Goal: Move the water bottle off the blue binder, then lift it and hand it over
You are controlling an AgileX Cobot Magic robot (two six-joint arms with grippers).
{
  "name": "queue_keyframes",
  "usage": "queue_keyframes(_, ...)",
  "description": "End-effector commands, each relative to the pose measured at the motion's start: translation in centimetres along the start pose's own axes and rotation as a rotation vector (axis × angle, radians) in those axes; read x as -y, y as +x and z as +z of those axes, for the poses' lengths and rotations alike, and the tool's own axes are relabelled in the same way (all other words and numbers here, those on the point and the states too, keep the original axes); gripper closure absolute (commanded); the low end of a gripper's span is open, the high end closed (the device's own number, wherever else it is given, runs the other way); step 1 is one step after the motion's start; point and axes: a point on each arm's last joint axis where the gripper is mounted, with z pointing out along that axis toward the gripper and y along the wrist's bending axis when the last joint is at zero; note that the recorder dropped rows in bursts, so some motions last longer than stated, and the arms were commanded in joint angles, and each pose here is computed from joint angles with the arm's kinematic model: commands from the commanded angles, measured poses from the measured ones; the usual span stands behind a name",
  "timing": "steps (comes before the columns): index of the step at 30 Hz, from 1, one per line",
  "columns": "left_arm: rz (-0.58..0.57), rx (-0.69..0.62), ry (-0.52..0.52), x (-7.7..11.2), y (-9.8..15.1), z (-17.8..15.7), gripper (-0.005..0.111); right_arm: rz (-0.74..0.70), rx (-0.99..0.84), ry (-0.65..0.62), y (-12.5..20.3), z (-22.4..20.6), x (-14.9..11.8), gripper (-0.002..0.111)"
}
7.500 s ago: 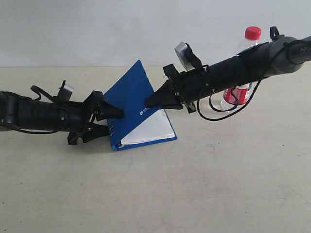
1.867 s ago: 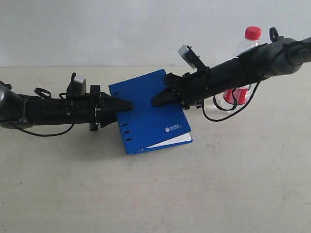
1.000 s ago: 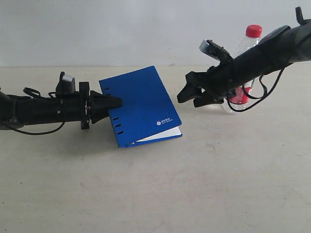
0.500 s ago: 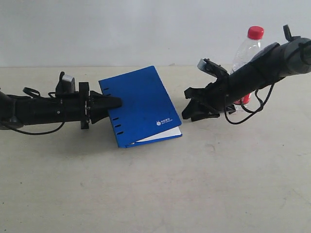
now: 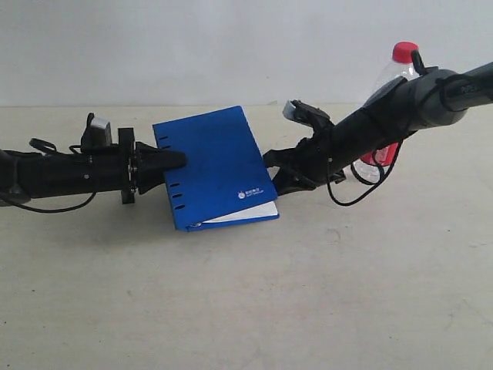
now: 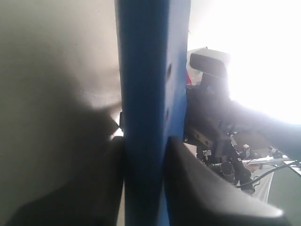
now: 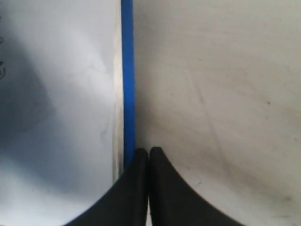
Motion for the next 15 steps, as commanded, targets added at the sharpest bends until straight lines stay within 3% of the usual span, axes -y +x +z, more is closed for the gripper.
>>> queue_keyframes(1,-0.003,-0.024,-0.059,-0.9,0.5,0.5,0.065,-0.031,-0.074,-0.012,1.3,1.9,-0.6,0.108)
queue_keyframes(3,-0.006,-0.015,-0.056,-0.8,0.4,0.6,0.045,-0.031,-0.074,-0.012,1.3,1.9,-0.6,0.108)
queue_keyframes(4,-0.006,-0.017,-0.055,-0.8,0.5,0.6,0.04,-0.03,-0.075,-0.015,1.4,1.9,-0.5,0.108)
queue_keyframes(15,0.011,-0.073,-0.038,-0.1,1.6,2.7,0.041,-0.085,-0.106,-0.134,1.7,1.8,-1.6,0.108)
